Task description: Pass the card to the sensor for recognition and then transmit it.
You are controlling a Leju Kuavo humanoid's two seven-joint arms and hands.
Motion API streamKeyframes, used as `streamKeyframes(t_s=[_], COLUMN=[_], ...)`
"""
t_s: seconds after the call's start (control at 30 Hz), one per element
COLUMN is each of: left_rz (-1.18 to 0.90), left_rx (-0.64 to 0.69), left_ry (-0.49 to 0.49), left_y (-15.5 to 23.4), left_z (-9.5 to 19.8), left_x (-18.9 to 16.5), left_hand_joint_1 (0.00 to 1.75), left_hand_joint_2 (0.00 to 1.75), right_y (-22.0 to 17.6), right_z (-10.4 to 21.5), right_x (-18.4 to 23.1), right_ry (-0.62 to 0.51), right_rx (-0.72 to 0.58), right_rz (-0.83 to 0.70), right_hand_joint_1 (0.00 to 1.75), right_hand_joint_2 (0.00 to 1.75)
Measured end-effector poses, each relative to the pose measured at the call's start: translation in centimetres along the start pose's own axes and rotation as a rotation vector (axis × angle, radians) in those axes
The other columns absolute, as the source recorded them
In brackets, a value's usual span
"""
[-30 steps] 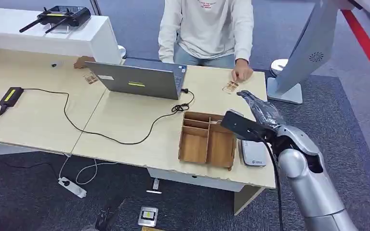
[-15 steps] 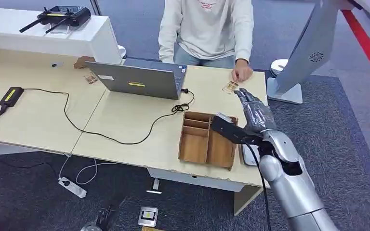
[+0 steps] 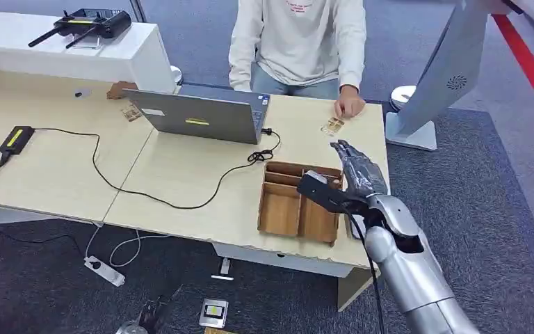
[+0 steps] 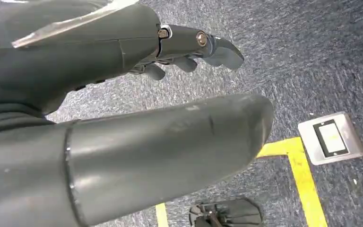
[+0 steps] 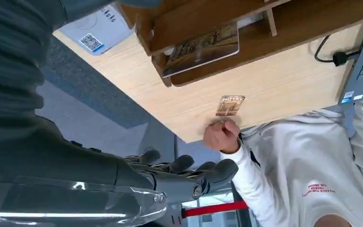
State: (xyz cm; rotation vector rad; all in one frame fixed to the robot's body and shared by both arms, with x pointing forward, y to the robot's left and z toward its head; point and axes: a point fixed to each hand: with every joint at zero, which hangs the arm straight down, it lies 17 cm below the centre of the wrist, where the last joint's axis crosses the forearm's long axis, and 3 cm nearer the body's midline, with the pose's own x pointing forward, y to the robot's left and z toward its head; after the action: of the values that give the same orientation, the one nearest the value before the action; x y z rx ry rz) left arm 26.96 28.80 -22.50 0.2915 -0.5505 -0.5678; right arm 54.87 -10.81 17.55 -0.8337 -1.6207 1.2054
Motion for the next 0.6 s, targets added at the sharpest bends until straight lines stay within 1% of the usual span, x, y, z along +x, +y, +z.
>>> streamKeyframes(t_s=[0.33, 0.5, 0.6], left_rz=[0.018, 0.017, 0.016], left_rx=[-0.001, 0.001, 0.002], left_ry=[0.002, -0.004, -0.007], left_y=[0.1, 0.2, 0.2], left_z=[0.0, -0.1, -0.1], left_x=[0.1, 0.4, 0.5], left_hand_joint_1=[0.00, 0.00, 0.00], left_hand_joint_2=[0.00, 0.00, 0.00], right_y=[0.4, -0.1, 0.3], right_z=[-1.1, -2.0, -2.2], right_x=[0.5, 1.2, 1.1], right_ry=[-0.020, -0.041, -0.038], right_rx=[0.000, -0.030, -0.026], right_rz=[-0.034, -0.060, -0.062], right_hand_joint_1=[0.00, 0.00, 0.00], right_hand_joint_2=[1.75, 1.75, 1.75])
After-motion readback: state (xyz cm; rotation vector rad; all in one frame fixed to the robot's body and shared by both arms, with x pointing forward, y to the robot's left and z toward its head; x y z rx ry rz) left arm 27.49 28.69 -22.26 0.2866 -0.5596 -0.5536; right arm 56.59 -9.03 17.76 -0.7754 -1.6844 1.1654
